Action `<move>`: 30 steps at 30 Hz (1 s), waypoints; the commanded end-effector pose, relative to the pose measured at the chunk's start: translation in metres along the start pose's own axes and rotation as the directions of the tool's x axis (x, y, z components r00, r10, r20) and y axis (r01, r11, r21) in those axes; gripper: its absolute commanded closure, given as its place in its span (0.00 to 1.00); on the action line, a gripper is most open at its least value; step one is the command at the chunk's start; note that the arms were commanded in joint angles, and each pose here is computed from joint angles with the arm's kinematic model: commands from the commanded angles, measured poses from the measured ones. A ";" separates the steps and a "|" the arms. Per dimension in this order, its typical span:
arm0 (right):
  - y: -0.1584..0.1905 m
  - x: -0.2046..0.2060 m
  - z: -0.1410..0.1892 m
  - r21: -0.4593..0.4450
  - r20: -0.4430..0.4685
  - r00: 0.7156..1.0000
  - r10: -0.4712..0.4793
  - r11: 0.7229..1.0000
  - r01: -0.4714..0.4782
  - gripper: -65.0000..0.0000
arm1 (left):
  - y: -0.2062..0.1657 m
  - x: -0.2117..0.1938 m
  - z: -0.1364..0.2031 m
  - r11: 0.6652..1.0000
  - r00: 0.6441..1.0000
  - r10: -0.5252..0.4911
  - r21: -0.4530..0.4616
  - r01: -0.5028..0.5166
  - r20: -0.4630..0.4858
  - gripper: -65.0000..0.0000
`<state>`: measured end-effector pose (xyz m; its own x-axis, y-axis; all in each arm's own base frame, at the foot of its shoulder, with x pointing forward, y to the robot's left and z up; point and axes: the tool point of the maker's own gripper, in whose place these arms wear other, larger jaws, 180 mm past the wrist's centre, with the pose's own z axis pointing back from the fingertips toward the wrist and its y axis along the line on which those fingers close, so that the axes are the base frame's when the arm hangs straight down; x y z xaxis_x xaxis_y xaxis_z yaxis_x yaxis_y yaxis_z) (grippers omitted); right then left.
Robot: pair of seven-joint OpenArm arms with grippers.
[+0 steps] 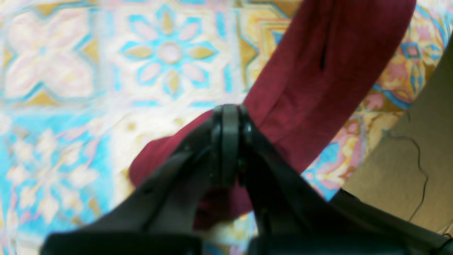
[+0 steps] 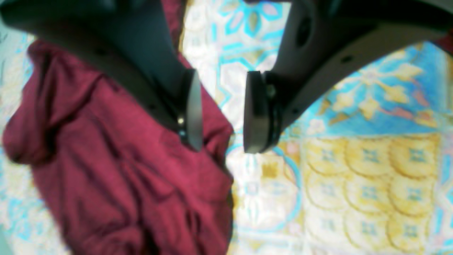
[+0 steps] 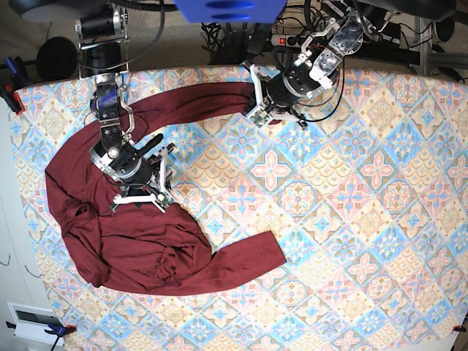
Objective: Layout the t-shirt on the table in an organized manner, then fold the t-shirt properly
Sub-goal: 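Lay the sleeve down and adjust the shirt body with the right gripper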
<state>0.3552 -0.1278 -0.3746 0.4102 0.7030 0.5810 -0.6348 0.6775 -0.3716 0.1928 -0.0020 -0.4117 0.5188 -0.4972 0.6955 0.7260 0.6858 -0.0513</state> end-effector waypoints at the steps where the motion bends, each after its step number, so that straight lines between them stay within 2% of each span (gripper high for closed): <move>1: -0.008 0.007 0.000 -0.013 0.024 1.000 0.006 1.000 -0.006 0.71 | 0.009 0.015 0.007 1.000 0.998 0.013 0.021 -0.014 0.053 1.00; 3: -0.001 0.000 -0.007 0.011 0.002 1.000 -0.001 1.000 0.001 0.71 | 0.013 0.018 0.008 0.999 0.997 0.051 0.016 -0.052 0.066 1.00; 7: -0.001 0.015 -0.021 0.032 0.039 0.998 -0.045 0.999 0.043 0.71 | 0.023 0.022 0.012 0.990 0.986 0.139 0.007 -0.141 0.094 1.00; 12: 0.006 0.011 -0.034 0.064 0.030 0.997 -0.076 0.995 0.074 0.71 | 0.034 0.026 0.017 0.977 0.969 0.213 0.001 -0.214 0.123 1.00; 18: 0.010 -0.001 -0.040 0.080 -0.005 0.996 -0.095 0.992 0.095 0.71 | 0.039 0.026 0.019 0.973 0.965 0.226 0.008 -0.229 0.130 1.00; 24: -0.024 0.008 -0.035 0.015 0.027 0.991 -0.133 0.991 0.132 0.71 | 0.039 0.026 0.019 0.974 0.966 0.225 0.008 -0.228 0.129 1.00; 30: -0.036 0.002 -0.032 -0.011 0.027 0.986 -0.166 0.986 0.167 0.71 | 0.040 0.027 0.019 0.974 0.966 0.224 0.009 -0.227 0.132 1.00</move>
<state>0.3871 -0.1429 -0.3993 0.5249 0.5823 0.6209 -0.5651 0.7838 -0.2574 0.2202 0.0241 -0.3929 0.6321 -0.2770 0.7236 0.5789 0.7896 -0.2034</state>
